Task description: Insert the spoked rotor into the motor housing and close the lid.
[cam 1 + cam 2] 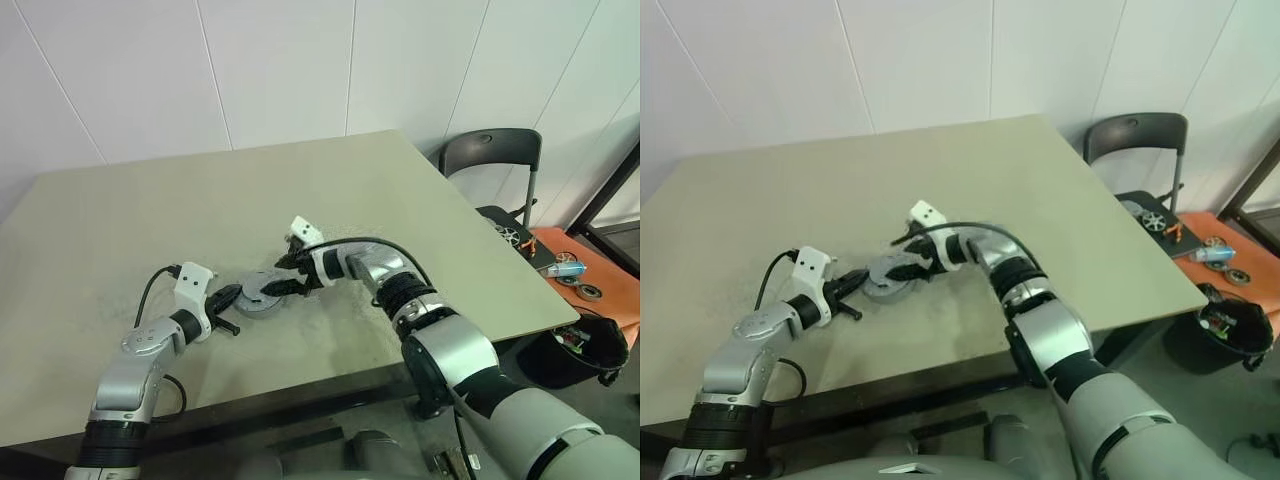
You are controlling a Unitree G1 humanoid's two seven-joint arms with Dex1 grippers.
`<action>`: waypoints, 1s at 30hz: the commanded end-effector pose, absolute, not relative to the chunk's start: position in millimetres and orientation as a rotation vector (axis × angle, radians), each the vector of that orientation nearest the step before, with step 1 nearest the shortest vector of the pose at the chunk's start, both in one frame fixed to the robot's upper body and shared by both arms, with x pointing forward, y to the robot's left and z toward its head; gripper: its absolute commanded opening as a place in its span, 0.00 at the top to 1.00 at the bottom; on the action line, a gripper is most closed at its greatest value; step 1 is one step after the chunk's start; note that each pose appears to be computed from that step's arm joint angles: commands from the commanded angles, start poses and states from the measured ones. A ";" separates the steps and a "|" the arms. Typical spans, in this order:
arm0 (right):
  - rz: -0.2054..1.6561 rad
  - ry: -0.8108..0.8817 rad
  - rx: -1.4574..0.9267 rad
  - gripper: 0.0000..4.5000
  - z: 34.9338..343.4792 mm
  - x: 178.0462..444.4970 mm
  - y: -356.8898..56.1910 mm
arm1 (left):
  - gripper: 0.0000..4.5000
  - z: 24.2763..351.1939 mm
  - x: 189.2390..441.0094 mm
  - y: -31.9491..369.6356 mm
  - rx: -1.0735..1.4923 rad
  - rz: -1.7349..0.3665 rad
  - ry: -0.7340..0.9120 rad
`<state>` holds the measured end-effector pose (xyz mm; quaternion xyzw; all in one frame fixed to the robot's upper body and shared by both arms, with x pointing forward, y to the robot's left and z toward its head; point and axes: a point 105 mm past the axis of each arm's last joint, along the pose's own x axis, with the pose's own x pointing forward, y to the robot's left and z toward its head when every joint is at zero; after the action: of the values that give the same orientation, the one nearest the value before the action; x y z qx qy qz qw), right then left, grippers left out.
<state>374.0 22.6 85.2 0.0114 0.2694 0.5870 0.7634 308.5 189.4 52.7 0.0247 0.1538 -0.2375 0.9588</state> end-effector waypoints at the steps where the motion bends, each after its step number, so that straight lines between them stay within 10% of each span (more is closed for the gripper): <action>1: 1.180 0.655 0.256 0.01 111.4 385.7 16.4 | 1.00 46.8 305.5 183.2 0.044 -0.517 0.346; 8: 0.955 1.024 0.680 0.01 104.0 372.1 0.1 | 1.00 47.9 304.8 183.5 0.043 -0.525 0.345; 30: 0.779 1.153 0.972 0.01 65.8 354.5 26.6 | 1.00 49.5 302.7 180.5 0.045 -0.542 0.346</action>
<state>356.5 15.1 59.7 0.4162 0.5147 0.3306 0.6728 306.6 188.9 54.1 0.0252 0.1586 -0.2476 0.9554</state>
